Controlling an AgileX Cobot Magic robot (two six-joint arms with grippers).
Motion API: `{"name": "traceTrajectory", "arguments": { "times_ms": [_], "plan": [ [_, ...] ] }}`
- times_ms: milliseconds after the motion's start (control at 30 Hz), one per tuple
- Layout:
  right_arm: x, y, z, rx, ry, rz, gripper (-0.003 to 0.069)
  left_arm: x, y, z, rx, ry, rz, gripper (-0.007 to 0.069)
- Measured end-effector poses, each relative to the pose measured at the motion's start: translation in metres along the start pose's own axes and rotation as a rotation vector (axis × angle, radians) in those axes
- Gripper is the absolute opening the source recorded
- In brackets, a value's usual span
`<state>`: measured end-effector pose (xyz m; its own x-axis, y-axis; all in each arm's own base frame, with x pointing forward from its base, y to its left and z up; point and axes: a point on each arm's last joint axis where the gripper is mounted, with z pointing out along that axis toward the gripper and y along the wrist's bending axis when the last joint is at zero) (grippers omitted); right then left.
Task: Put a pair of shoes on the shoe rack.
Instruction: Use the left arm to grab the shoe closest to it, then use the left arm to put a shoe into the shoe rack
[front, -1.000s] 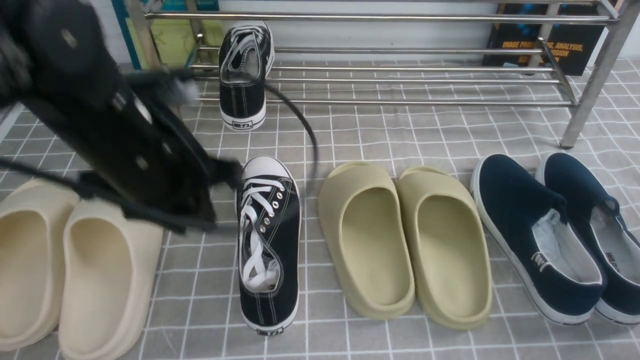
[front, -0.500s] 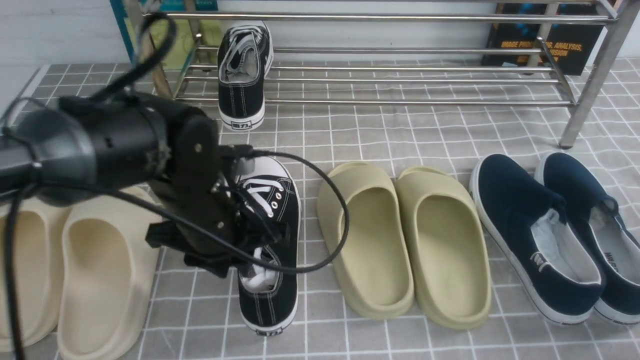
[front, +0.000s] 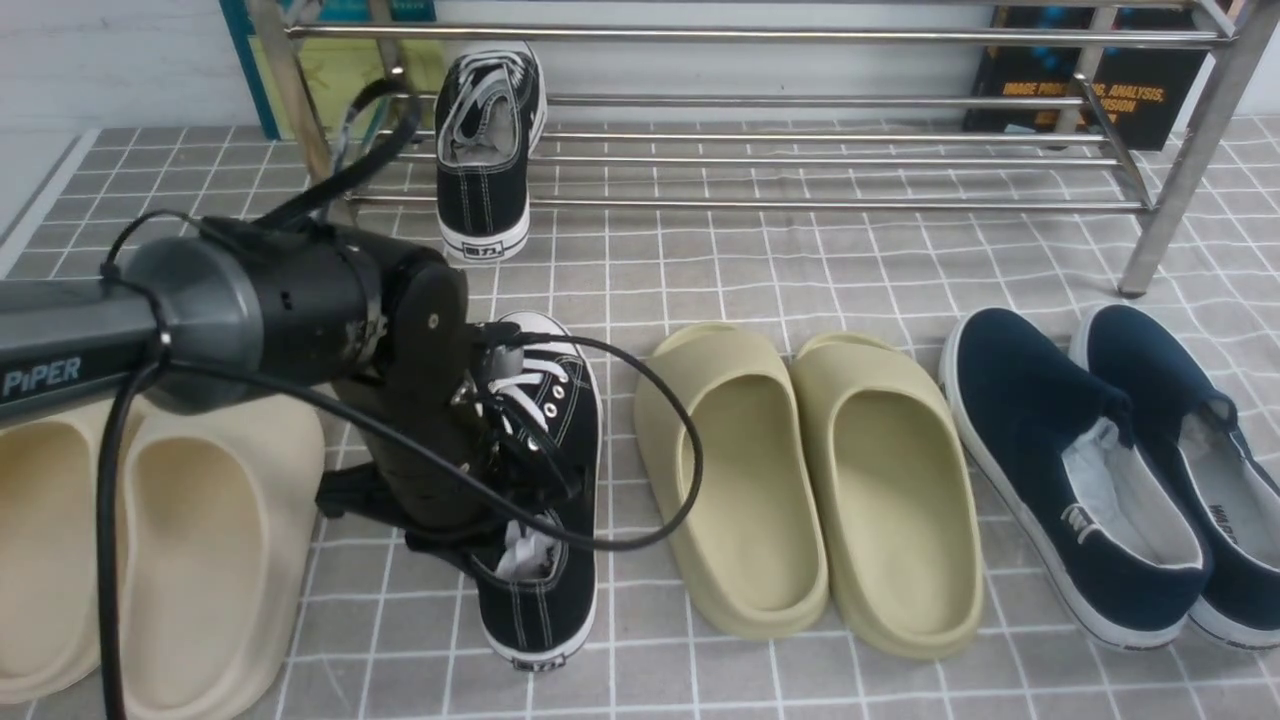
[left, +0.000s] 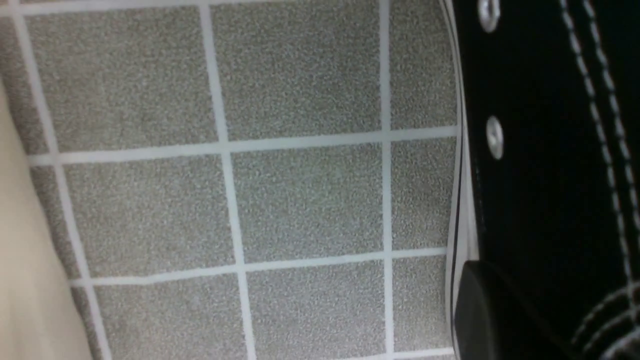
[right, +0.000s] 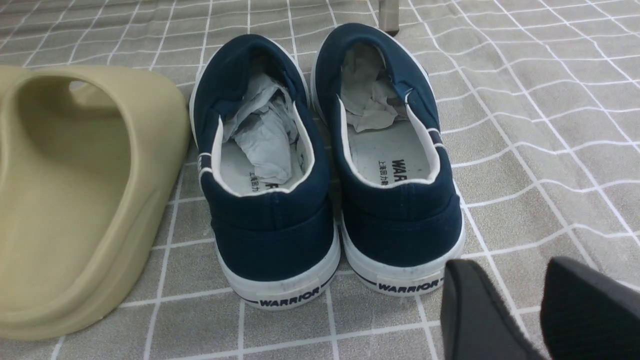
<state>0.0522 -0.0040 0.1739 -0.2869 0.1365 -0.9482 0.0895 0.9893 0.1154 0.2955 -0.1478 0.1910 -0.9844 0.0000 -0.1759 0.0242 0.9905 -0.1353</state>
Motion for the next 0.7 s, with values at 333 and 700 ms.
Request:
{"name": "traceTrajectory", "arguments": {
  "times_ms": [333, 700],
  "plan": [
    [0.000, 0.000, 0.000, 0.000, 0.000, 0.000, 0.0246, -0.006, -0.008, -0.077, 0.068, -0.125, 0.033, -0.0013],
    [0.000, 0.000, 0.000, 0.000, 0.000, 0.000, 0.0246, -0.070, -0.016, -0.081, 0.116, -0.188, -0.011, -0.0013]
  ]
}}
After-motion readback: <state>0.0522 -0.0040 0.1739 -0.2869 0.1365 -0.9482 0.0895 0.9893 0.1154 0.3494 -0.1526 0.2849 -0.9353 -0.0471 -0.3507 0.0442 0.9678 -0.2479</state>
